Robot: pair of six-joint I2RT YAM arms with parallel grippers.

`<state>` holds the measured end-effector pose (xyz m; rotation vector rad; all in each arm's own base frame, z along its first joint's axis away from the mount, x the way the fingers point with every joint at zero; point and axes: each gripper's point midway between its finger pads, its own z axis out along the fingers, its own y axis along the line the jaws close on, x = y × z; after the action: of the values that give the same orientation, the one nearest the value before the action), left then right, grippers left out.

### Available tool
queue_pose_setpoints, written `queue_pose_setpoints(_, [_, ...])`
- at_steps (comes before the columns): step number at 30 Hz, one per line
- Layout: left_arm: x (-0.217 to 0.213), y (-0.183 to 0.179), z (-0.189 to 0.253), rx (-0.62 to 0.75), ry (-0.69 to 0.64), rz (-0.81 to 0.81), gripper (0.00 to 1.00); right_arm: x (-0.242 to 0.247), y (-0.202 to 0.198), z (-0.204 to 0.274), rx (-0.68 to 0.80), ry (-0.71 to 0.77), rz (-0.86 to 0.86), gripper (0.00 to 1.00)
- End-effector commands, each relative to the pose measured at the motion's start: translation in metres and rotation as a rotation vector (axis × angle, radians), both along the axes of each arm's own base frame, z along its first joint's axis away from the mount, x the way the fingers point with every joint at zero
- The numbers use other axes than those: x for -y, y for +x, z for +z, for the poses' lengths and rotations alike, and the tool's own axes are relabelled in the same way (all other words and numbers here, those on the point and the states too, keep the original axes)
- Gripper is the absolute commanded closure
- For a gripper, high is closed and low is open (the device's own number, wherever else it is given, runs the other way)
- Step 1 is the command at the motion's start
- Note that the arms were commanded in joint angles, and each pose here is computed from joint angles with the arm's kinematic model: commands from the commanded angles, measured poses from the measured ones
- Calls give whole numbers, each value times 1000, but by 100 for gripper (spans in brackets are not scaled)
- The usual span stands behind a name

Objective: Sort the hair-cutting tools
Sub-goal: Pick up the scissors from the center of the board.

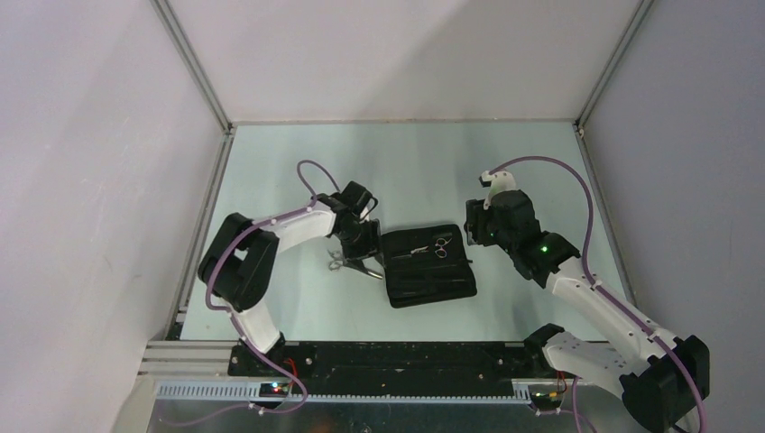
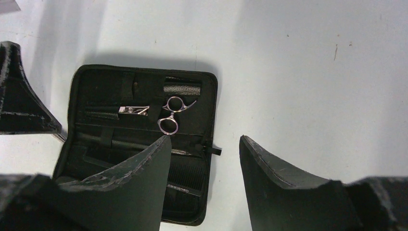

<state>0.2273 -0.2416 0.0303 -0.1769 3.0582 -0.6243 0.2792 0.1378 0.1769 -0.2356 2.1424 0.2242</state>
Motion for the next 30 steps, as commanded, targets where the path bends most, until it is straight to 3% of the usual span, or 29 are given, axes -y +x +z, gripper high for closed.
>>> queue_pose_setpoints(1, [-20, 24, 36, 207, 96, -70, 37, -2, 3, 6, 24, 13, -8, 41])
queue_pose_setpoints(4, [-56, 35, 50, 342, 266, -193, 31, -5, 3, 4, 20, 14, 3, 41])
queue_pose_setpoints(9, [-89, 35, 45, 367, 434, -412, 18, -9, 2, 7, 28, 17, 24, 41])
queue_pose_setpoints(13, [-101, 34, 28, 364, 519, -662, 15, -11, 0, 7, 38, 18, 39, 41])
queue_pose_setpoints(18, [-108, 41, 20, 400, 618, -838, 15, -13, -1, 7, 44, 12, 50, 41])
queue_pose_setpoints(30, [-64, 35, -7, 431, 477, -1162, 21, -16, -1, 1, 30, -5, 62, 41])
